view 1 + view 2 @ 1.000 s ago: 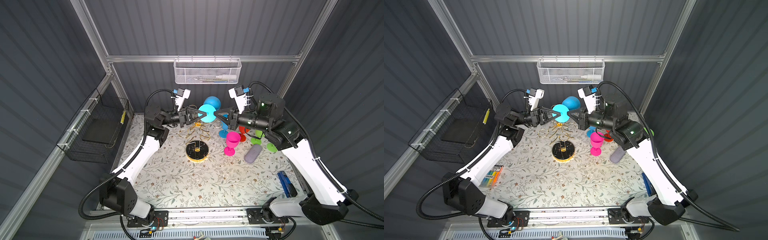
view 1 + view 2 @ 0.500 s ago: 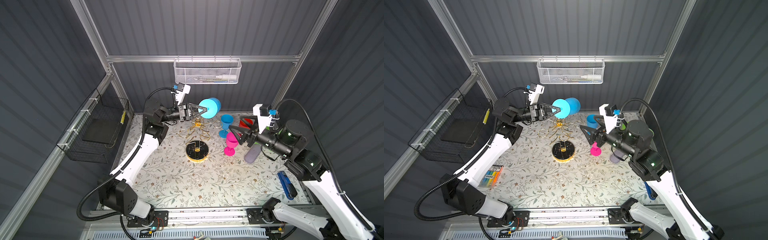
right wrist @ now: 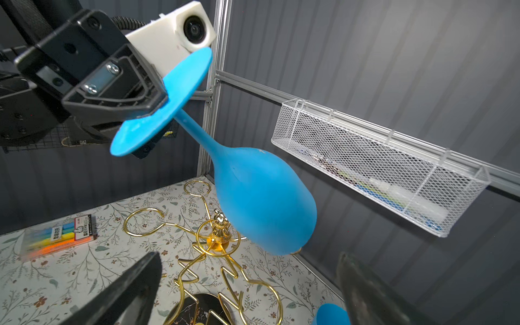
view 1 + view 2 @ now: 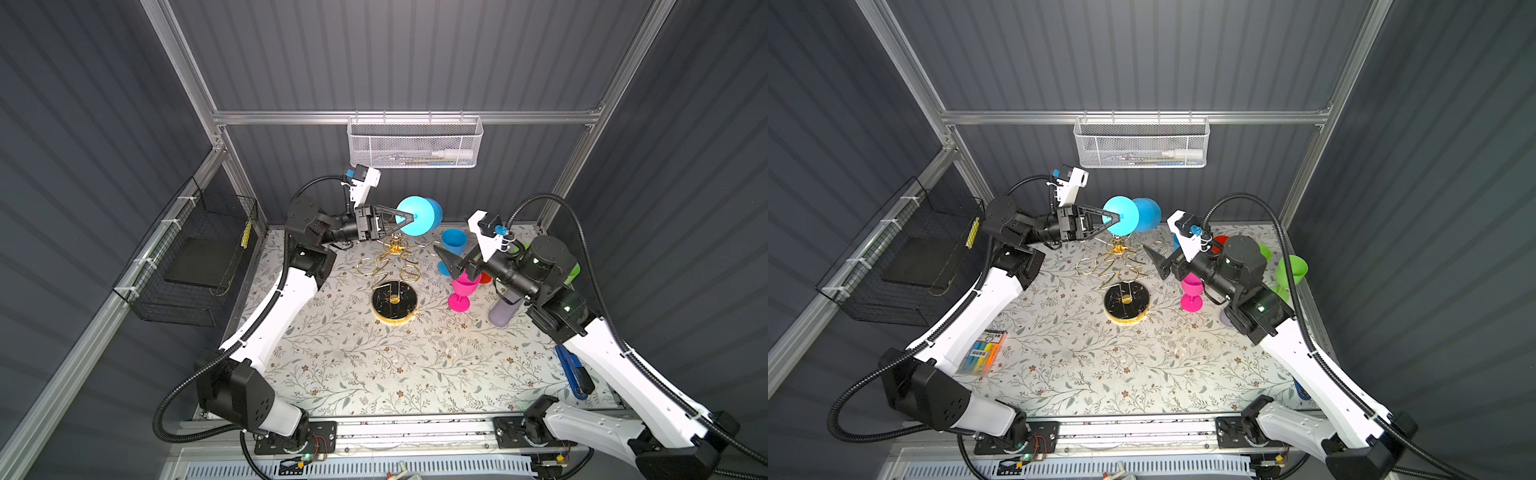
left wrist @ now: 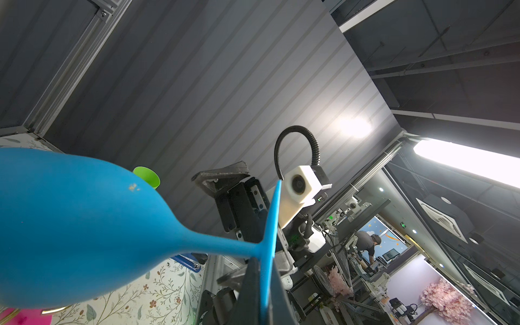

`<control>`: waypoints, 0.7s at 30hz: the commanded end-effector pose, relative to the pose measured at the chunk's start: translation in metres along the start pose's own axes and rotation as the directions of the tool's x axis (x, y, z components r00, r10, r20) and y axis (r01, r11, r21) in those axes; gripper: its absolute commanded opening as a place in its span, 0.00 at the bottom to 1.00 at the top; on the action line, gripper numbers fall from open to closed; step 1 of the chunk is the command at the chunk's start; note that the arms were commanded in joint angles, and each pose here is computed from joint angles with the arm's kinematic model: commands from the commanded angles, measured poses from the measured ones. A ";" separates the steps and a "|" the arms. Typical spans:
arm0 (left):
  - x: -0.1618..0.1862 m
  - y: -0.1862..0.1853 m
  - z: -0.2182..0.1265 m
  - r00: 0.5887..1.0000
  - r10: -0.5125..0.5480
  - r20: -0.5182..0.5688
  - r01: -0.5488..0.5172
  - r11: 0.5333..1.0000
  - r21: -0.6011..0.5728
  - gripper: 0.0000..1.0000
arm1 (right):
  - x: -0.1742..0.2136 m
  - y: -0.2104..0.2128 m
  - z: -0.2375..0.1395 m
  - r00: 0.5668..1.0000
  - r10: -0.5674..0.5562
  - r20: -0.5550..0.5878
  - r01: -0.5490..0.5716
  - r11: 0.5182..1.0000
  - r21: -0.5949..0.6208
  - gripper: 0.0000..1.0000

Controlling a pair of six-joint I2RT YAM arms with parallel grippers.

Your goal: Take the wine glass off the wine glass rack

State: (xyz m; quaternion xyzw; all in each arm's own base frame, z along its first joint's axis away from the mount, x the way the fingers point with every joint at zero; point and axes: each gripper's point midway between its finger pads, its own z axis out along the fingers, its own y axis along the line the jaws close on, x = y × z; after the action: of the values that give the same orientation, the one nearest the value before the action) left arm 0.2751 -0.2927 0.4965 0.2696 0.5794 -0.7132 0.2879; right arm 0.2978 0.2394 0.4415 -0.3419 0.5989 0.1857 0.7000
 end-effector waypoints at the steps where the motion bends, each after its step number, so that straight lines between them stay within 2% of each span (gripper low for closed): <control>1: -0.007 -0.032 -0.002 0.997 0.077 0.005 -0.078 0.996 0.043 0.00 | -0.017 -0.004 0.010 0.994 -0.076 0.077 0.076 0.997 0.010 0.99; 11: -0.007 -0.037 -0.002 0.997 0.073 0.001 -0.073 0.996 0.055 0.00 | -0.013 -0.012 0.048 0.991 -0.095 0.098 0.093 0.995 0.026 0.99; 21: -0.007 -0.034 -0.001 0.999 0.054 -0.005 -0.054 0.996 0.067 0.00 | -0.013 -0.022 0.070 0.989 -0.095 0.113 0.087 0.994 0.070 0.99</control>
State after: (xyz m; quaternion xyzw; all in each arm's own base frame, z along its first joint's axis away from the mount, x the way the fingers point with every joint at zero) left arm 0.2703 -0.2909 0.5047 0.2678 0.5720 -0.7225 0.2813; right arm 0.3567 0.2777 0.4419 -0.3498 0.5664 0.1612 0.7286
